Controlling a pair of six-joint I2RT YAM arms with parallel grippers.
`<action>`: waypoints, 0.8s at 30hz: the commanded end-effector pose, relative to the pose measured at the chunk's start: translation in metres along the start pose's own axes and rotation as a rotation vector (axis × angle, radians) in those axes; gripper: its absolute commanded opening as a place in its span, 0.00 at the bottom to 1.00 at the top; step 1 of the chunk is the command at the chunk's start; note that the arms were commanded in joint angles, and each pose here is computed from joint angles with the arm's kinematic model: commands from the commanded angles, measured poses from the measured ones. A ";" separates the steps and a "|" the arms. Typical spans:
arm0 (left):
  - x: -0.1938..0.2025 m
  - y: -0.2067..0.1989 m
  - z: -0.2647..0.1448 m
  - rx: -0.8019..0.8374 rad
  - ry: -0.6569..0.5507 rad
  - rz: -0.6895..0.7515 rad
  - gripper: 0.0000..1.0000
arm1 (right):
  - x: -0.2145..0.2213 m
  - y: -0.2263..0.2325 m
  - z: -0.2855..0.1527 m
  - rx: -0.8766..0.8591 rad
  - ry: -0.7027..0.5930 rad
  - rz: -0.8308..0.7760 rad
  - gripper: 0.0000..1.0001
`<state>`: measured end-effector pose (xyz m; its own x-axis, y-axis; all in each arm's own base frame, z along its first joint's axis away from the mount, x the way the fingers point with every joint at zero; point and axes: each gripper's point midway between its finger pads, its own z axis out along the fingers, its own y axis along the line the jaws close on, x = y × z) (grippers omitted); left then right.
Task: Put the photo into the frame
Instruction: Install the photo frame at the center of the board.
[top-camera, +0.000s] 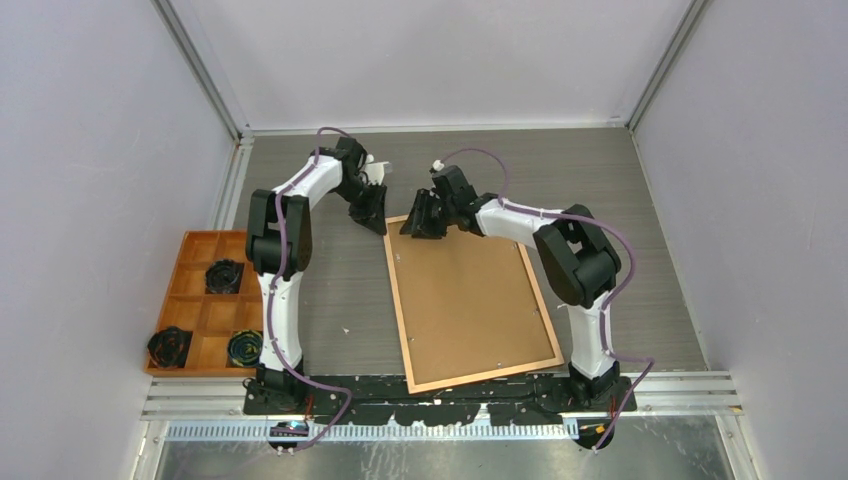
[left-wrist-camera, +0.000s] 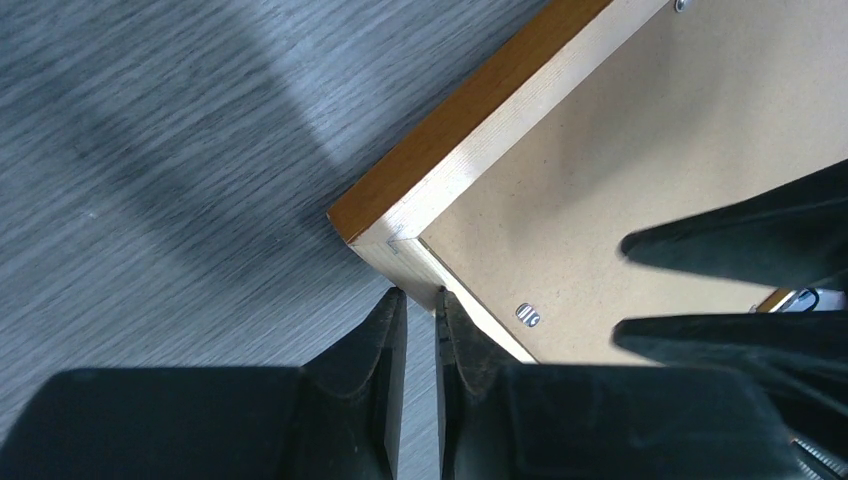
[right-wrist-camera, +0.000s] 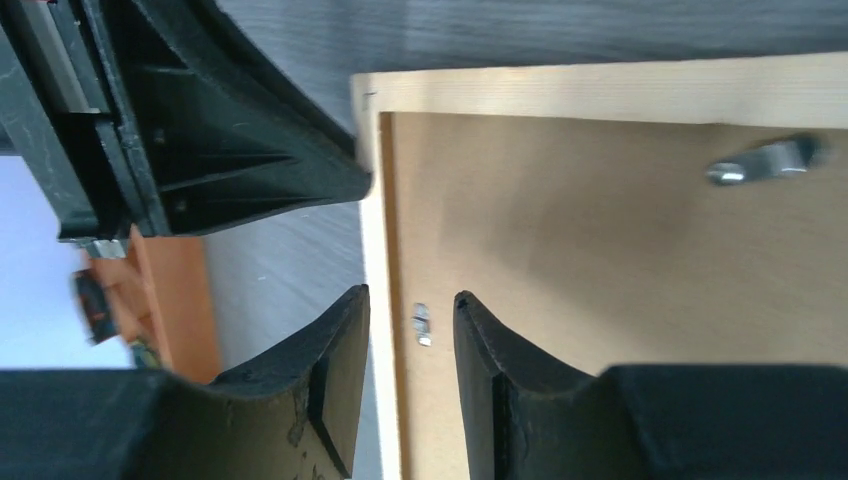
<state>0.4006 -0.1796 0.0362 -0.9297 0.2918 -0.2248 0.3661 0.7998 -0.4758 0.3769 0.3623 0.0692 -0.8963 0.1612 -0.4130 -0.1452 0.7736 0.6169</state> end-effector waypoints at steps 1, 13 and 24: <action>0.024 0.035 0.024 -0.097 0.089 0.013 0.14 | 0.009 0.046 0.009 -0.273 0.077 0.143 0.40; 0.026 0.038 0.023 -0.117 0.096 0.016 0.13 | 0.038 0.027 0.009 -0.205 0.162 0.094 0.33; 0.026 0.039 0.021 -0.122 0.093 0.022 0.12 | 0.049 0.016 0.017 -0.150 0.199 0.064 0.32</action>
<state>0.4000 -0.1790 0.0359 -0.9310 0.2901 -0.2216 0.3630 0.7998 -0.4780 0.3387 0.3869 0.0391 -0.9717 0.1014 -0.2133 -0.0931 0.6657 0.7404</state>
